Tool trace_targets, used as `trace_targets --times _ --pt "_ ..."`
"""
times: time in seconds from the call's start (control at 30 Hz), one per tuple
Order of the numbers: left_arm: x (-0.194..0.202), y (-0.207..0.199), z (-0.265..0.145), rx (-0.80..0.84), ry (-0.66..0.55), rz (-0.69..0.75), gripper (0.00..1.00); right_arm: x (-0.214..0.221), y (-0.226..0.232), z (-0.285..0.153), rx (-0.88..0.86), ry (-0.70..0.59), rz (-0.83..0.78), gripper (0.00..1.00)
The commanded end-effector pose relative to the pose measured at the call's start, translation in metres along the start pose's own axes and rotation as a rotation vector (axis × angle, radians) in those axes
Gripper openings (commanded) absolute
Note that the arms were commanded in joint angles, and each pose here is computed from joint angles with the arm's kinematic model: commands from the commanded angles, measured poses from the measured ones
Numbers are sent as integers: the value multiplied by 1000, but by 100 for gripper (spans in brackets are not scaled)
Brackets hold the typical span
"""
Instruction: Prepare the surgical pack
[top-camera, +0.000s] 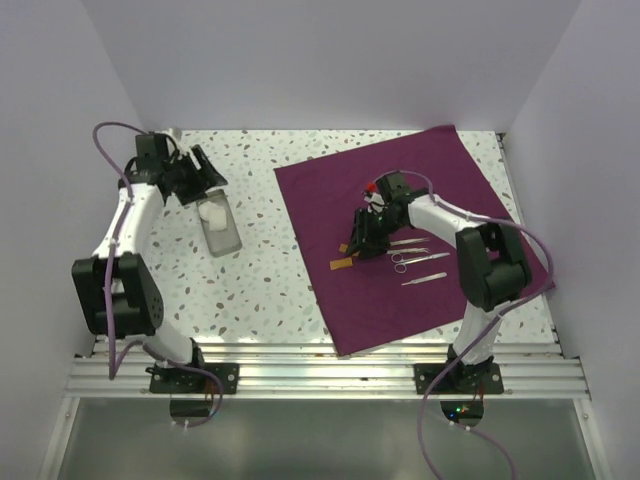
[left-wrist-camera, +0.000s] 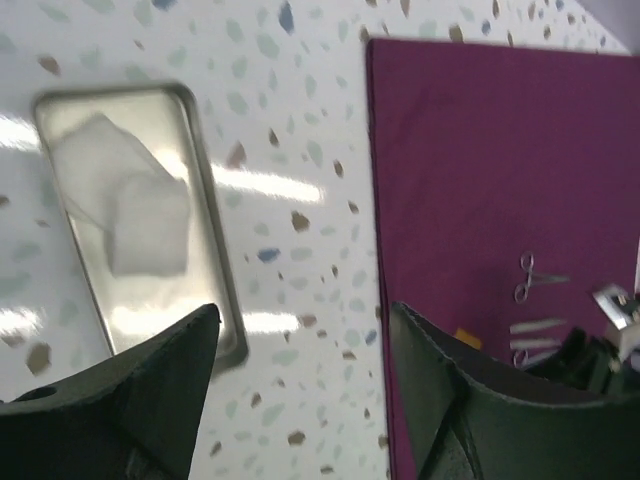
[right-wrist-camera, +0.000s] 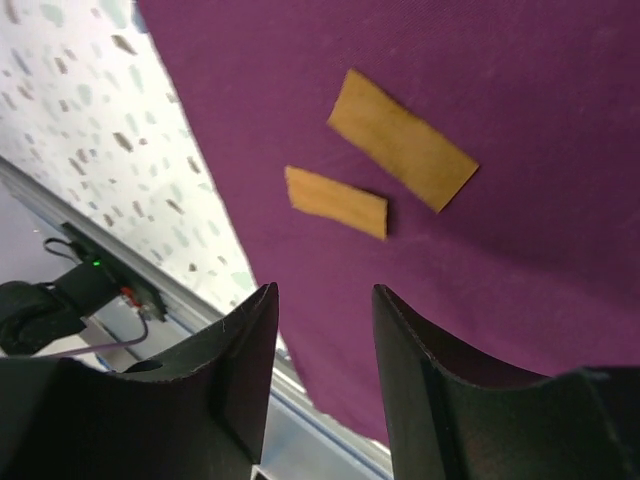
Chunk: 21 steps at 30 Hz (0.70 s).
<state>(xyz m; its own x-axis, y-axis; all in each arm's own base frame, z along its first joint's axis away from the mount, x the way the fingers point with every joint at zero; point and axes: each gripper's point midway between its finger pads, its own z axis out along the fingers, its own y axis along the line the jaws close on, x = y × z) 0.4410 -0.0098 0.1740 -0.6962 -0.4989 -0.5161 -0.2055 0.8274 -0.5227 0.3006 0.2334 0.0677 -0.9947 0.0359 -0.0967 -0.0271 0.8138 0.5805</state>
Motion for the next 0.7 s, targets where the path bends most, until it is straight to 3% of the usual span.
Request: trace_targets --times 0.0,0.1,0.23,0.6,0.67 --pt "51 -36 -27 53 11 6 72 -15 -14 18 21 -32 -95 46" --pt "92 -61 -33 130 62 22 70 -13 -18 34 -18 0 -106 45" --pt "129 -59 -49 164 88 46 68 -13 -27 46 -13 16 -116 43" --pt "142 -52 -61 149 111 68 68 -8 -20 52 -77 31 -96 29" --pt "143 -56 -60 172 120 69 68 -10 -18 49 -72 27 -96 19"
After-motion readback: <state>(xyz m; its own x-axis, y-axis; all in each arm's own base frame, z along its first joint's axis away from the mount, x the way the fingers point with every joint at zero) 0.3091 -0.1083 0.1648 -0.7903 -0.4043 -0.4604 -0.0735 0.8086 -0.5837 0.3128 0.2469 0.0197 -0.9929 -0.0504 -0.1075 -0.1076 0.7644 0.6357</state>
